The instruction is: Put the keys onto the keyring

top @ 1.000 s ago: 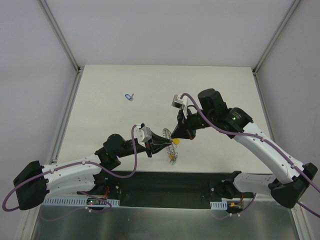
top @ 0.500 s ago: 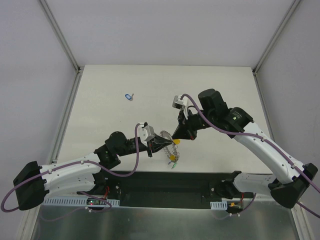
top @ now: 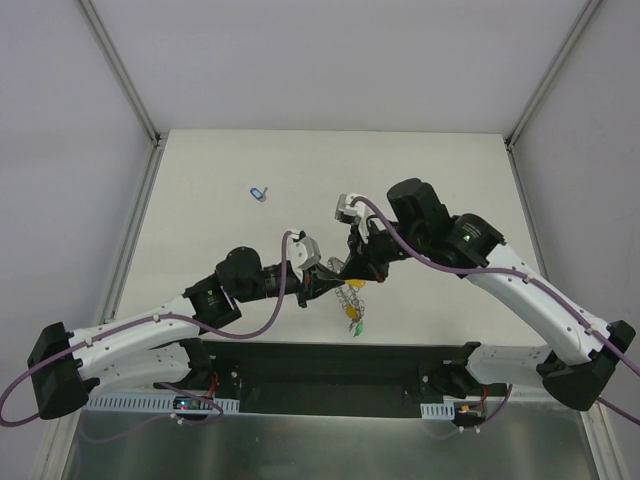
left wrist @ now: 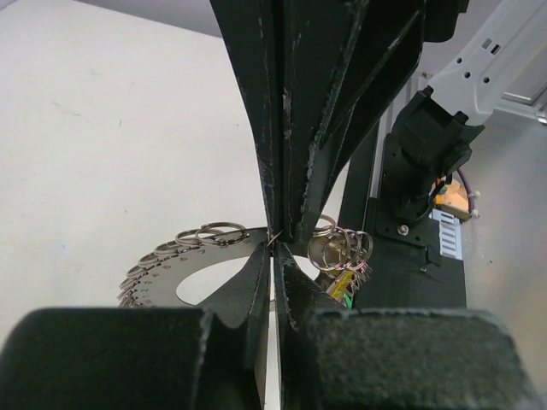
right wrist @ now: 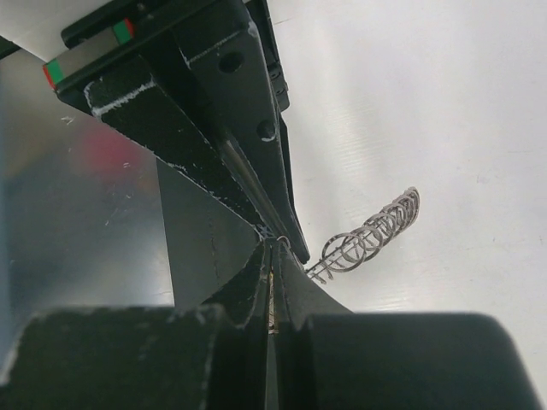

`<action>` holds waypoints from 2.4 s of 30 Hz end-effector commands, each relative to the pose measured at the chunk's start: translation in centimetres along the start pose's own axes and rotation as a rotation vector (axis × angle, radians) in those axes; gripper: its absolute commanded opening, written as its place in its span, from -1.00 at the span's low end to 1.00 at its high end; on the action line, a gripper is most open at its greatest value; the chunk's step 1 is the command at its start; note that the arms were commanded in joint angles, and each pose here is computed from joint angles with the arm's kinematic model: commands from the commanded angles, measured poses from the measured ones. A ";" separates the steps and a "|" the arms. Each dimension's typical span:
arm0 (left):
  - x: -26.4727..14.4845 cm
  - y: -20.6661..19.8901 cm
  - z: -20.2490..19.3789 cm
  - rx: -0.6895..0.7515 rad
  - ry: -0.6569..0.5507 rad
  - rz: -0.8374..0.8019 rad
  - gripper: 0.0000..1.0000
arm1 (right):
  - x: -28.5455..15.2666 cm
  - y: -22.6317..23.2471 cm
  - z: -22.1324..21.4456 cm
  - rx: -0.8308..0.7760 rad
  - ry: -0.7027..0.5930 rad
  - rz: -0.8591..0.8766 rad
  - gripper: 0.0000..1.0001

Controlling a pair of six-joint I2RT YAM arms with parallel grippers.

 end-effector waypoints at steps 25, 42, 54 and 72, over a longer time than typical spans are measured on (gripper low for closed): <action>-2.6 -1.8 4.9 -0.003 -0.205 0.013 -1.00 | 3.0 -1.8 -2.2 0.049 -0.021 -0.041 -0.98; -2.4 0.7 -0.6 -0.095 0.035 0.239 -1.00 | 7.7 -4.6 -6.5 0.103 0.005 0.016 -0.98; -1.2 2.1 -1.2 -0.102 0.096 0.349 -0.52 | 7.8 -6.4 -7.1 0.172 -0.005 0.020 -0.98; -0.4 2.8 -5.6 -0.033 -0.047 0.274 -0.18 | 6.4 -6.7 -7.1 0.244 0.021 -0.002 -0.98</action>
Point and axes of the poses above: each gripper's point midway between its finger pads, its own x axis out along the fingers, its own y axis along the line the jaws close on, z = x × y, the point moved 10 cm from there along -x, back along the fingers, and after that the axes turned 8 degrees about -x, right-handed, at the moved point
